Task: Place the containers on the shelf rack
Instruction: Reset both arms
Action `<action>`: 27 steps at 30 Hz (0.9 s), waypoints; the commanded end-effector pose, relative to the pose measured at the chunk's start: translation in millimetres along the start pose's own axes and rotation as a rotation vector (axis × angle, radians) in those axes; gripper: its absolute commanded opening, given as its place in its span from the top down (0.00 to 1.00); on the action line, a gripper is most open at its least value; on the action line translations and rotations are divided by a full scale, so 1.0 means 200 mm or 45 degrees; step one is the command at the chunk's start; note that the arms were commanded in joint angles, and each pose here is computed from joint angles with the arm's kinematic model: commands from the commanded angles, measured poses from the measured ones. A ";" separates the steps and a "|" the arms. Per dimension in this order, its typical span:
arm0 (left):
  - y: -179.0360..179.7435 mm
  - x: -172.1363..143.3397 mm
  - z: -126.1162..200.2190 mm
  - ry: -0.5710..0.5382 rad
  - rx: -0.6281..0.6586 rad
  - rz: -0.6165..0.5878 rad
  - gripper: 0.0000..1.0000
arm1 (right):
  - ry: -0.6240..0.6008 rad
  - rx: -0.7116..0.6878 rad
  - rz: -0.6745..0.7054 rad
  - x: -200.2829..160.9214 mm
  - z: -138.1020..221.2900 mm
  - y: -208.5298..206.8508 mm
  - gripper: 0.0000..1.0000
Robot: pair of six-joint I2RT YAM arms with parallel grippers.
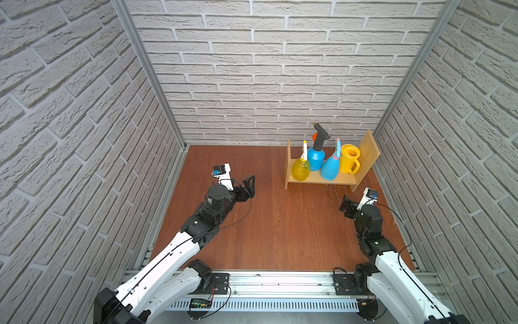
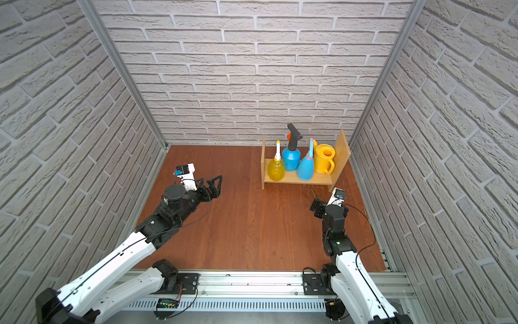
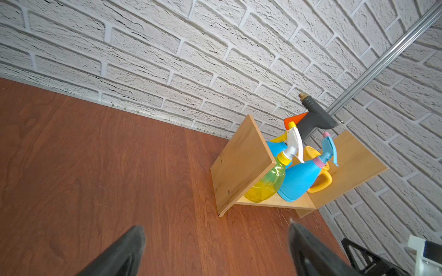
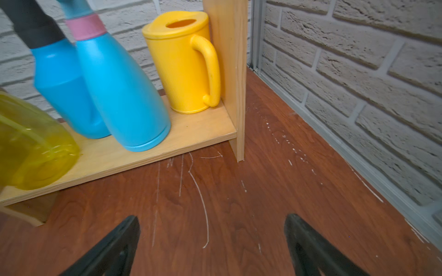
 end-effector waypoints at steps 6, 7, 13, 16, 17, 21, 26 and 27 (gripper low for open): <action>0.05 -0.02 0.03 0.019 0.069 -0.105 0.02 | -0.098 0.110 0.159 -0.03 -0.24 0.05 0.01; 0.06 -0.02 0.03 0.027 0.077 -0.117 0.02 | -0.107 0.129 0.171 -0.03 -0.27 0.06 0.01; 0.10 -0.03 0.07 0.045 0.146 -0.214 0.02 | -0.096 0.203 0.188 -0.14 -0.43 0.10 0.01; 0.12 -0.02 0.07 0.052 0.193 -0.286 0.02 | 0.025 0.179 0.218 -0.16 -0.46 0.11 0.01; 0.13 -0.02 0.07 0.057 0.209 -0.312 0.02 | -0.010 0.188 0.211 -0.14 -0.47 0.12 0.01; 0.21 -0.03 0.04 0.090 0.386 -0.429 0.02 | 0.055 0.127 0.211 -0.12 -0.51 0.11 0.01; 0.34 -0.04 -0.01 0.135 0.579 -0.532 0.02 | 0.070 0.122 0.215 -0.13 -0.52 0.11 0.01; 0.38 -0.05 -0.03 0.145 0.605 -0.539 0.02 | 0.071 0.121 0.214 -0.12 -0.51 0.11 0.01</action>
Point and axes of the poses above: each gripper's point midway between its finger pads, its own z axis back along the fingers, its own y axis along the line the jaws close on, x = y × z, the point moved 5 cm from there along z, back along the fingers, and after that the axes turned 8 degrees about -z, right-handed, at the moved point
